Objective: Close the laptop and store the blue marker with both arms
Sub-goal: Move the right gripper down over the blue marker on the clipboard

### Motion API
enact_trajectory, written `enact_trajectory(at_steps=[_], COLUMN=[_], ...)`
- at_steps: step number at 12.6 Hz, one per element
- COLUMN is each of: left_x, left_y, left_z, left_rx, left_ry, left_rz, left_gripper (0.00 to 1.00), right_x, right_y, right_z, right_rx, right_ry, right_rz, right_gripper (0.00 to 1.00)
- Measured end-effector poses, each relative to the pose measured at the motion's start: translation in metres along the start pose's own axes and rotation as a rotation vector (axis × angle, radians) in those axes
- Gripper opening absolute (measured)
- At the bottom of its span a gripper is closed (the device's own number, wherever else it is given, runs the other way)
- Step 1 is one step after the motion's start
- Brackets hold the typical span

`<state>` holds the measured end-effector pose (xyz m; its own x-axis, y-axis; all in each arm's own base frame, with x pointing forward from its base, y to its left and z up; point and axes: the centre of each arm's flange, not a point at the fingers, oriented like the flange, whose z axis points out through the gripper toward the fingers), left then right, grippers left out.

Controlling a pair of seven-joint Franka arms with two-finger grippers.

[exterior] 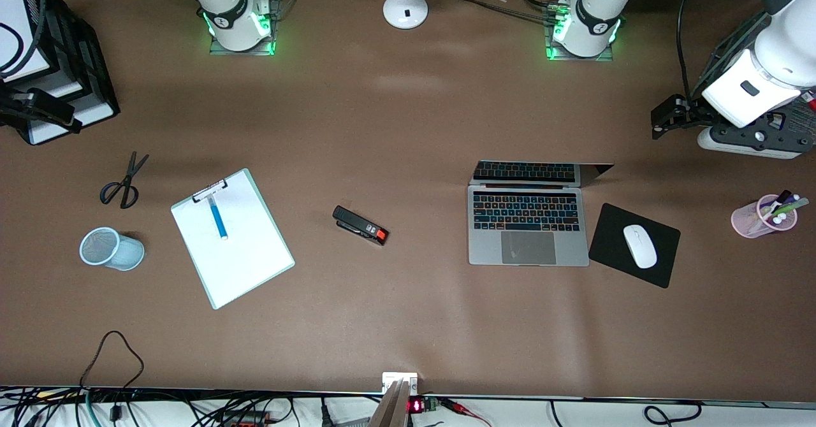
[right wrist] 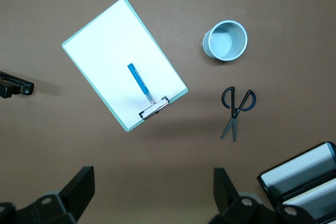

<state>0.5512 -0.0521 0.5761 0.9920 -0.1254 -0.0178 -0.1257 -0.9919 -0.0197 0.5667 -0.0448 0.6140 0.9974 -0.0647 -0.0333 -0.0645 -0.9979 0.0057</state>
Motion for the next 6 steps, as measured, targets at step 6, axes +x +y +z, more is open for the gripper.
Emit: enact_trajectory(at_steps=[6], left_x=[0.0000], left_y=[0.0000], left_z=[0.0000], left_rx=[0.000], left_ry=[0.000], left_rz=[0.000], left_gripper=[1.00], right_x=[0.0001], right_y=[-0.0027], right_z=[0.0004], right_rx=[0.000], right_ry=[-0.001], right_rz=[-0.006], right_gripper=[1.00])
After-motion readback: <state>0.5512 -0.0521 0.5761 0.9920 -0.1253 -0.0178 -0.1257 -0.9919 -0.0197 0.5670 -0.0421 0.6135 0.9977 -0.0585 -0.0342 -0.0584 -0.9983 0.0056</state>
